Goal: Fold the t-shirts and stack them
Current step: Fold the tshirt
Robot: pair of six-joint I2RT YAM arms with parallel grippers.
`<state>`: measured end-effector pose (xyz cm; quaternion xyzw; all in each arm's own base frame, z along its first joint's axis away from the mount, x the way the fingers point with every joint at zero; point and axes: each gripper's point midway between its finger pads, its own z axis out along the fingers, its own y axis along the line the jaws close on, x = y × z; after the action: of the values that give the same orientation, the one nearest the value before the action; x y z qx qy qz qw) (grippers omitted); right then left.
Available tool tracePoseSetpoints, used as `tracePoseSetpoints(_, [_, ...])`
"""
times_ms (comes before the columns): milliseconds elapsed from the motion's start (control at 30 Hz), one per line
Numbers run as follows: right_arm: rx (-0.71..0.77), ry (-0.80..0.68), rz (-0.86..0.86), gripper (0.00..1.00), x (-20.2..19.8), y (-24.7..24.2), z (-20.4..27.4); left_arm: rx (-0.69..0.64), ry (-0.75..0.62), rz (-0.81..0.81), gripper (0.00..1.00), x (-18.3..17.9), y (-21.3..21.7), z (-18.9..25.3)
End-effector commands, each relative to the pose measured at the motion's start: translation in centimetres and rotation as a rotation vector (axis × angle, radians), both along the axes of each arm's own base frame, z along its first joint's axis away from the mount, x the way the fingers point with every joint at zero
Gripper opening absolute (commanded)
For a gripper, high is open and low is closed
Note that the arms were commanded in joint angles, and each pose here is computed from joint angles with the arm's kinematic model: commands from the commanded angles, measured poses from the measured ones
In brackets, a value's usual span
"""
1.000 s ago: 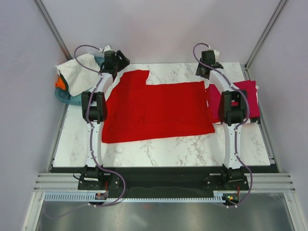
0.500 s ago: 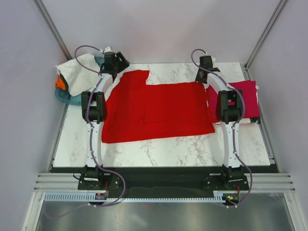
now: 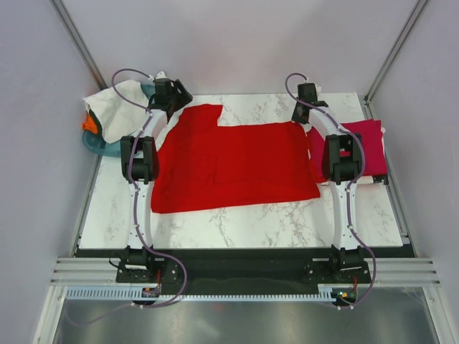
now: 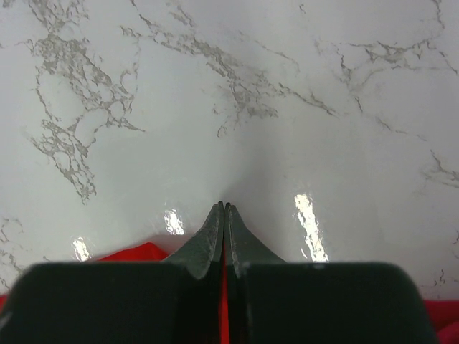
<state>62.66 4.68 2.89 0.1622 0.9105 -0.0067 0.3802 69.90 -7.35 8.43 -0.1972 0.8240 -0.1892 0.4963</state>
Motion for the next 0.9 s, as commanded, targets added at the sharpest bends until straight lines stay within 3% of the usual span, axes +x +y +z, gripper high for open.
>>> tracePoseSetpoints(0, [-0.005, -0.065, -0.004, 0.02, 0.4, 0.1, 4.0, 0.034, 0.002, -0.049, 0.74, -0.1, -0.1, 0.3])
tracePoseSetpoints(233, [0.013, -0.078, 0.002, 0.02, 0.3, 0.3, 4.9, 0.090, 0.046, -0.053, 0.75, -0.7, -0.5, -1.0])
tracePoseSetpoints(867, [0.016, -0.088, 0.047, 0.02, -0.8, 2.3, 6.5, 0.071, 0.197, 0.004, 0.76, -2.7, 0.4, -3.6])
